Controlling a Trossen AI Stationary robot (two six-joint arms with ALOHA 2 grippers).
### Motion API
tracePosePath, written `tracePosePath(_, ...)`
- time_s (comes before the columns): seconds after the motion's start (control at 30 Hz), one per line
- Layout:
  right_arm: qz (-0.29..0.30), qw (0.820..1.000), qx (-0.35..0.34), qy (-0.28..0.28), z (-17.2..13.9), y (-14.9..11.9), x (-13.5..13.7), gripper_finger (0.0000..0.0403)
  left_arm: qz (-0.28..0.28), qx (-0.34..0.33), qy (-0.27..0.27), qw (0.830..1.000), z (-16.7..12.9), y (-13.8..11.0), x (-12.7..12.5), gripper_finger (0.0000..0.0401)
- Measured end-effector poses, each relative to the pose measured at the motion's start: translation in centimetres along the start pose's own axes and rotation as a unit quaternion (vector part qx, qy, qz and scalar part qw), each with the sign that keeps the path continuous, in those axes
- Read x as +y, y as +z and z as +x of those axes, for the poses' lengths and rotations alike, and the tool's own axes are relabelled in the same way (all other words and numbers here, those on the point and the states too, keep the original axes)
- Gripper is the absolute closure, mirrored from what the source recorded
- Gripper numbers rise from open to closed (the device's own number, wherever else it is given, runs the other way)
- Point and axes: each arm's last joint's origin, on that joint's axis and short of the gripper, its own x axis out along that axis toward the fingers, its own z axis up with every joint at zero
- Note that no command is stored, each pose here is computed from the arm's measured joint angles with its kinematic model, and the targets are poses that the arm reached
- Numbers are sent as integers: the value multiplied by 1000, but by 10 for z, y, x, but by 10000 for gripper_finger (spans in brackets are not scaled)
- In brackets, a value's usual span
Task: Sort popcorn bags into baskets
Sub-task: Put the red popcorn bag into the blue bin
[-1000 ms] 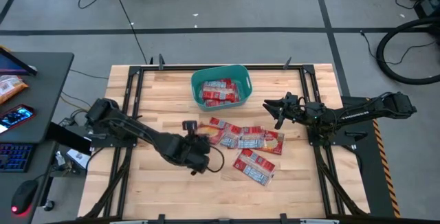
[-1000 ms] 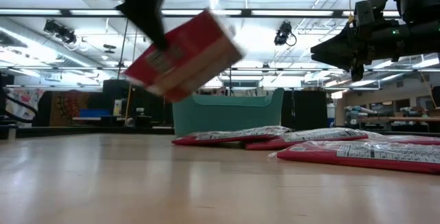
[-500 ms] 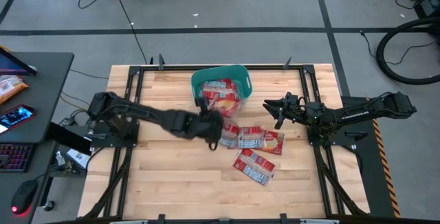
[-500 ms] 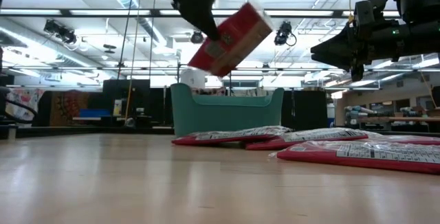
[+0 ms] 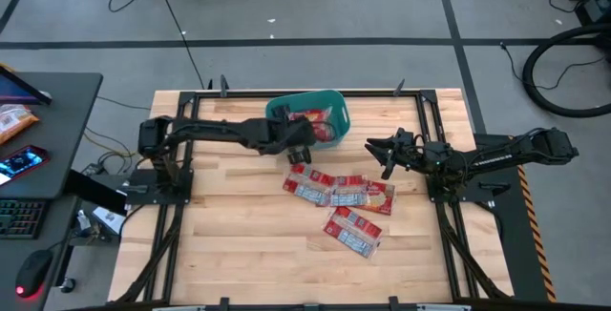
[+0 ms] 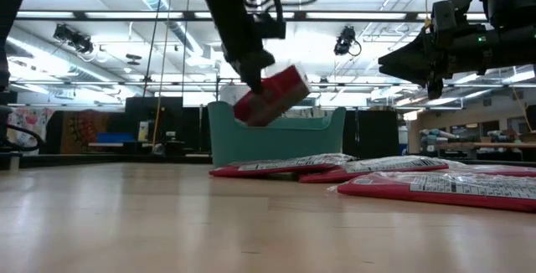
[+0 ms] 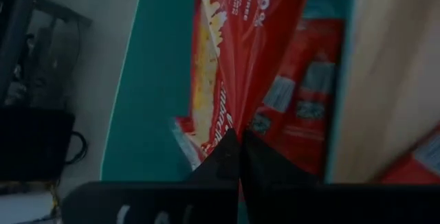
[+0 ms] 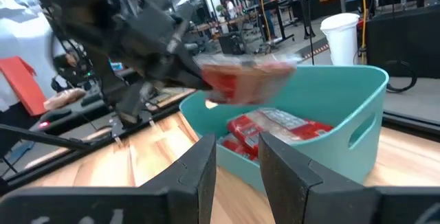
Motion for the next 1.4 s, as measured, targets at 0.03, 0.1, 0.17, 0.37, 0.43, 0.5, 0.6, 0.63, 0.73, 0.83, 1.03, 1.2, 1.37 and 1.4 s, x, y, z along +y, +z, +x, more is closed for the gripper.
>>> tracePosePath(0.03, 0, 1000, -1, 0, 0, 0, 0, 288, -2, 3, 3, 1000, 5, 0, 1, 396)
tracePosePath(0.1, 0, 1000, 1, 0, 0, 0, 0, 288, -3, 15, 7, 1000, 16, -2, 2, 395)
tracePosePath(0.17, 0, 1000, 0, 0, 0, 0, 0, 288, -3, 26, 8, 1000, 25, -4, 1, 391)
tracePosePath(0.37, 1, 1000, -2, 1, 0, 0, 0, 288, -7, 25, 13, 1000, 35, -3, 1, 344)
tracePosePath(0.43, 1, 1000, -2, 0, 1, 0, 0, 288, 1, 25, 12, 1000, 34, -3, -1, 319)
tracePosePath(0.5, 1, 1000, -1, 1, 1, 0, 0, 288, 6, 21, 9, 1000, 31, -2, -3, 293)
tracePosePath(0.6, 0, 1000, 1, 0, 1, -1, 0, 288, 39, 3, -39, 998, 24, 0, -13, 258)
tracePosePath(0.63, 0, 1000, 0, 0, 1, 0, 0, 288, 59, -4, -68, 996, 21, 1, -18, 249)
tracePosePath(0.73, 0, 1000, 0, 0, 1, 0, 0, 288, 121, -33, -192, 973, 9, 2, -39, 234)
tracePosePath(0.83, 0, 1000, 1, 0, 1, -1, 0, 288, 166, -62, -296, 939, -3, 1, -63, 231)
tracePosePath(1.03, 0, 1000, 1, 0, 1, -1, 0, 288, 201, -90, -289, 931, -16, -1, -110, 227)
tracePosePath(1.2, 0, 1000, 0, 0, 1, -1, 0, 288, 235, -97, -238, 937, -22, -10, -147, 198)
tracePosePath(1.37, 0, 1000, 0, 0, 1, -1, 0, 288, 247, -102, -219, 938, -31, -16, -165, 143)
tracePosePath(1.4, 0, 1000, 0, 0, 1, -1, 0, 288, 241, -104, -210, 942, -31, -16, -167, 134)
